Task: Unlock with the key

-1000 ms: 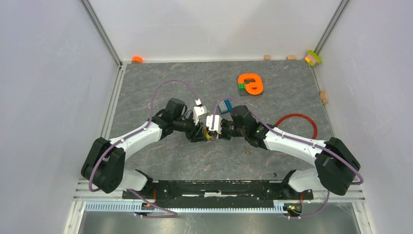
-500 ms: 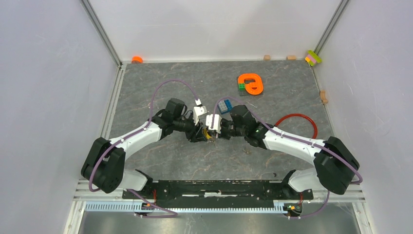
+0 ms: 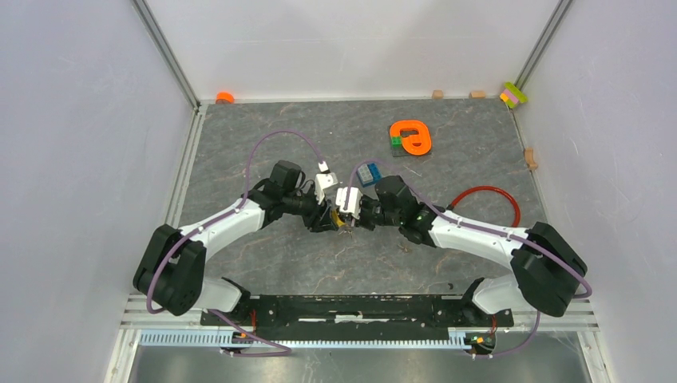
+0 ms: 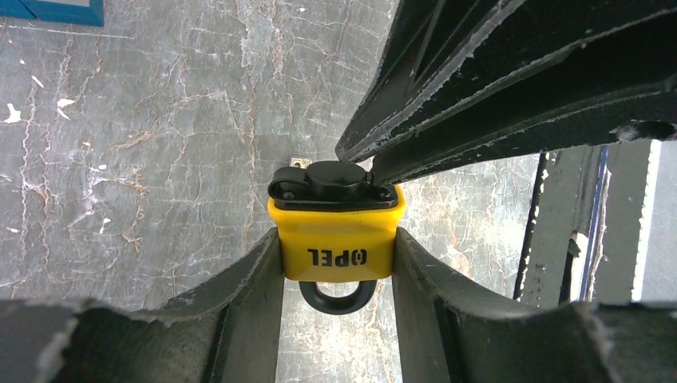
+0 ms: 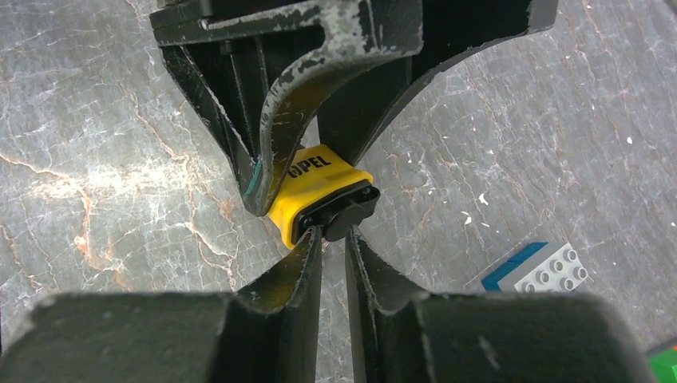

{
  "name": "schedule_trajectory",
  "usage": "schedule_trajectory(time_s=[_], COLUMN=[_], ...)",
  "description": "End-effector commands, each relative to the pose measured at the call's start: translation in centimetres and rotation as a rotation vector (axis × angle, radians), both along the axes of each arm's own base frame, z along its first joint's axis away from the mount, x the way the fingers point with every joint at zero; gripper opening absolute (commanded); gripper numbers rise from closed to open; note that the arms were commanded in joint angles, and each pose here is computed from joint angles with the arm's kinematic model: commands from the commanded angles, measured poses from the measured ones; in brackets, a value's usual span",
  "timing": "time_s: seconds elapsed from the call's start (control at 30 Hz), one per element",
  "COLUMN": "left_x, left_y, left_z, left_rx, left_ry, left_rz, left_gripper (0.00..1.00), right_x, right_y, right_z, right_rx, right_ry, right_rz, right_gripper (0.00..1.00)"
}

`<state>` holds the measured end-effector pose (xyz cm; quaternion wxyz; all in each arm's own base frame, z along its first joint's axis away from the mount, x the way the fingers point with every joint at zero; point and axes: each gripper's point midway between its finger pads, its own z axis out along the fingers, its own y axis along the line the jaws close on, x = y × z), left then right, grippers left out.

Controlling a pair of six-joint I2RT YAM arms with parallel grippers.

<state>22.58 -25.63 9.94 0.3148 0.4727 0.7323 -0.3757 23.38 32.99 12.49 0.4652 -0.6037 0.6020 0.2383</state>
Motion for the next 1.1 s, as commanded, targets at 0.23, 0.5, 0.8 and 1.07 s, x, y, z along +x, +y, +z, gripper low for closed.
schedule_trajectory(time_s=[0.23, 0.5, 0.8, 1.07], left_x=[-2.0, -2.9, -3.6, -3.8], left_y=[-3.1, -3.2, -3.1, -2.8], left_z=[4.3, 4.5, 3.8, 2.8], left_rx=[-0.211, -0.237, -0.219, -0.194], left_ry=[0.038, 0.073, 0.126, 0.15], left_rz=[-0.164, -0.209, -0.24, -0.246], left_gripper=[0.02, 0.02, 0.02, 0.02], right_x=[1.8, 4.9, 7.3, 8.9], right_y=[0.8, -1.7, -5.1, -7.5], right_z=[0.5, 1.8, 3.7, 6.1], right_rx=[0.005, -0.029, -0.038, -0.026], right_ry=[-0.119, -0.226, -0.352, -0.43], right_rz=[-0.168, -0.381, -0.586, -0.692], right_gripper=[0.18, 0.16, 0.15, 0.17])
